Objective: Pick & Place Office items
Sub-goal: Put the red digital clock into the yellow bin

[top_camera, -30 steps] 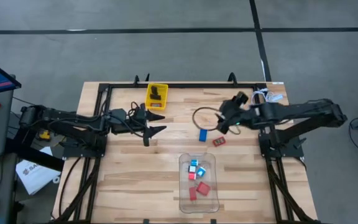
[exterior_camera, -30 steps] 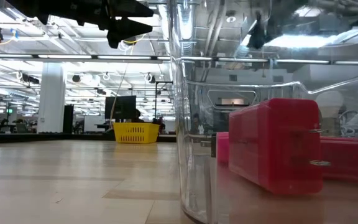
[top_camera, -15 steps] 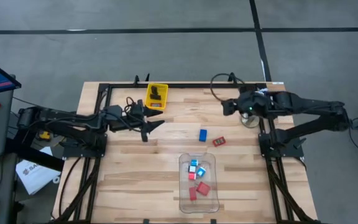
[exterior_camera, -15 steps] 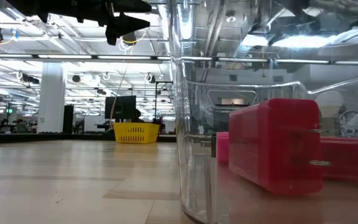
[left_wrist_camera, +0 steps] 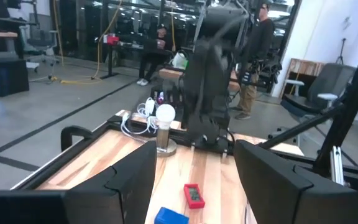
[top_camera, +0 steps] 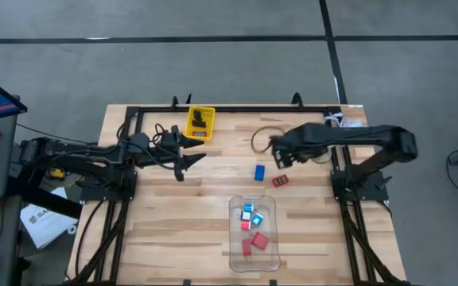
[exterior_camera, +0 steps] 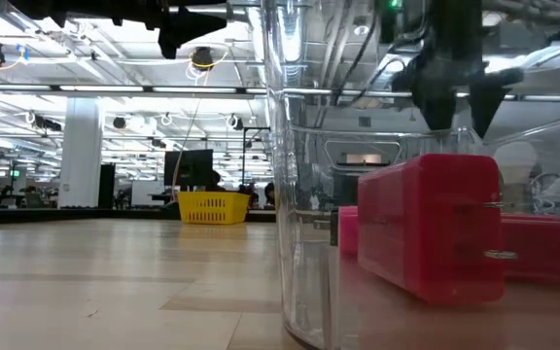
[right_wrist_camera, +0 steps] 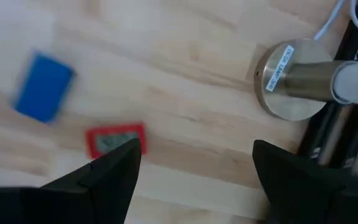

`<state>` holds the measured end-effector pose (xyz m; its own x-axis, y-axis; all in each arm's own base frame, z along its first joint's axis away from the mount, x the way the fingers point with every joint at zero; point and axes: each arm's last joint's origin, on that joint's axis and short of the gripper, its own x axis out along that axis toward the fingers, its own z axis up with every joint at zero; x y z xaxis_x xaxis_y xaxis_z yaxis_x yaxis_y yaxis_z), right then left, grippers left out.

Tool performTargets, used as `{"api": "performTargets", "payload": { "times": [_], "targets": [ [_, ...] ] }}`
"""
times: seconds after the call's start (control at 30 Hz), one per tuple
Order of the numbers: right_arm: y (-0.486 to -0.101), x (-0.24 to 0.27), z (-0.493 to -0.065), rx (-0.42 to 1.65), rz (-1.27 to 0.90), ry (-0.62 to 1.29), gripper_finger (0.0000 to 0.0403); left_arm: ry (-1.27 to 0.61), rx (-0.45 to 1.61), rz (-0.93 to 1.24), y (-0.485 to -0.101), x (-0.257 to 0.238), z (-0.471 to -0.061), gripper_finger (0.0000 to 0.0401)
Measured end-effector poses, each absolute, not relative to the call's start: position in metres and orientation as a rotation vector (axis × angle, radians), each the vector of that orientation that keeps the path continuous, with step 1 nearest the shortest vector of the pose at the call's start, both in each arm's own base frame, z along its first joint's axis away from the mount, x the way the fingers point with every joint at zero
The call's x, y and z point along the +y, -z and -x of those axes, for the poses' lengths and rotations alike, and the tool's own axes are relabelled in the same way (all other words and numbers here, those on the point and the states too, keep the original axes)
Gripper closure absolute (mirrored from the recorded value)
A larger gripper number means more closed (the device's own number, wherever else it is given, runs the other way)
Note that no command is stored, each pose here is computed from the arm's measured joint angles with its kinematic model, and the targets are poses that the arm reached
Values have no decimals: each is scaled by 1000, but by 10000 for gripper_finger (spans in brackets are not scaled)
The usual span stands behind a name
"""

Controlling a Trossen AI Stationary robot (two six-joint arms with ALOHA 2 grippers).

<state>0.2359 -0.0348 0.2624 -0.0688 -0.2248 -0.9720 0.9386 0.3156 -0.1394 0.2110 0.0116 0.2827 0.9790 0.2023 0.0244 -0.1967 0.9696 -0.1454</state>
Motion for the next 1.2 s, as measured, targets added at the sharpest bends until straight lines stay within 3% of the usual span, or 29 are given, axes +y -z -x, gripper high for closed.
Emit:
{"api": "performTargets", "payload": {
  "times": [0.1, 0.3, 0.53, 0.7, 0.8, 0.93, 1.2],
  "targets": [
    [-242, -29, -246, 1467, -583, 1058, 101, -186, -29, 136, -282, 11, -211, 187],
    [-216, -4, -260, 1726, -92, 735, 101, -182, -13, 135, -281, 11, -211, 187],
    [-199, 17, -261, 1832, 245, 460, 101, -179, -1, 139, -280, 10, -211, 187],
    [-185, 29, -260, 1817, 288, 351, 101, -159, 1, 141, -279, 6, -211, 187],
    [-172, 30, -261, 1850, 190, 332, 101, -155, 1, 139, -280, 5, -211, 187],
    [-160, 28, -274, 1747, 77, 255, 101, -156, 1, 138, -279, 5, -211, 187],
    [-160, 24, -283, 1649, 157, 132, 101, -157, 17, 137, -278, 5, -211, 187]
  ]
}}
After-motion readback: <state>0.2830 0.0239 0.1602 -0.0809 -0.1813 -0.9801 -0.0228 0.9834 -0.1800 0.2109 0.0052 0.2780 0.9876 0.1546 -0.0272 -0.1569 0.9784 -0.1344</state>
